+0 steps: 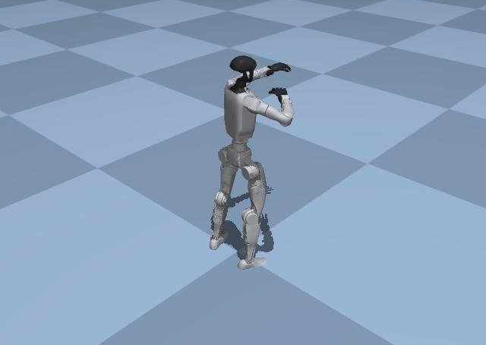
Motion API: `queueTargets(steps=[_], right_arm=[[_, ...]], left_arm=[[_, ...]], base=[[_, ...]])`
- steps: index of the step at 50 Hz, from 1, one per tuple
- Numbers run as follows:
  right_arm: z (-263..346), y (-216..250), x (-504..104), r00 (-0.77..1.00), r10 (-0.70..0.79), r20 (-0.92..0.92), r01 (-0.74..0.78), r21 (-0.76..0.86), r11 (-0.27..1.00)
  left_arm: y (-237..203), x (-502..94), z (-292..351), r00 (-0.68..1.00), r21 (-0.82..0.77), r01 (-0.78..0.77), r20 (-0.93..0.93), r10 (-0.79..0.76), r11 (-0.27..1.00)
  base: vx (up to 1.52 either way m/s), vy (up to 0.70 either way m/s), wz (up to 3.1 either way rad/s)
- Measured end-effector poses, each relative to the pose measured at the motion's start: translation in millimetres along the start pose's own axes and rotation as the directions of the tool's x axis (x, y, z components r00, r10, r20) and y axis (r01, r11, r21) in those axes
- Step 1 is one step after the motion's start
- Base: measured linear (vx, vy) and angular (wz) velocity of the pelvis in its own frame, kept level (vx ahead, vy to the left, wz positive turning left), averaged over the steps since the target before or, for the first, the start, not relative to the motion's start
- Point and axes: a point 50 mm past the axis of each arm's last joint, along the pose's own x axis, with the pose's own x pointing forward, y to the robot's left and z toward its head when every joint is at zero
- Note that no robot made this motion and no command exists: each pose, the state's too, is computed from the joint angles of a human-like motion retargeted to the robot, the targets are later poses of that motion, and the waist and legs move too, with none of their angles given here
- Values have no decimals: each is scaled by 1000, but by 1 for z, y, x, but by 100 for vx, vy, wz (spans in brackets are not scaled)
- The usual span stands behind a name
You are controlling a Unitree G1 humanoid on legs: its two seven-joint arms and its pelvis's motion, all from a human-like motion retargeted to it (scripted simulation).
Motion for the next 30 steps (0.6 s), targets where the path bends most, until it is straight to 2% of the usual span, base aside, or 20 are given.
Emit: queueTargets(steps=[5, 12, 18, 21, 25, 30], right_arm=[[-26, -1, -8, 990, 47, -133, -50, -15, 999], [-98, -13, -26, 874, 38, -484, -101, -104, 990], [-156, -38, -50, 688, -88, -720, -116, -229, 966], [-177, -49, -64, 591, -116, -798, -134, -240, 962], [-196, -57, -86, 454, -139, -880, -72, -191, 979], [-207, -56, -102, 352, -142, -925, 25, -142, 990]], left_arm=[[-2, 1, 16, 998, -48, -1, 60, 3, 999], [-2, -14, 88, 932, -152, 87, 362, -27, 985], [-3, -58, 156, 719, -69, 172, 691, -77, 983], [-6, -85, 183, 573, -7, 209, 811, -117, 978], [-10, -113, 211, 414, 25, 254, 901, -132, 967], [-14, -129, 232, 313, 32, 318, 940, -137, 947]], base=[[0, 1, -15], [0, 0, 0], [0, 0, 0], [2, -1, 12], [2, -2, 22], [1, -1, 22]])
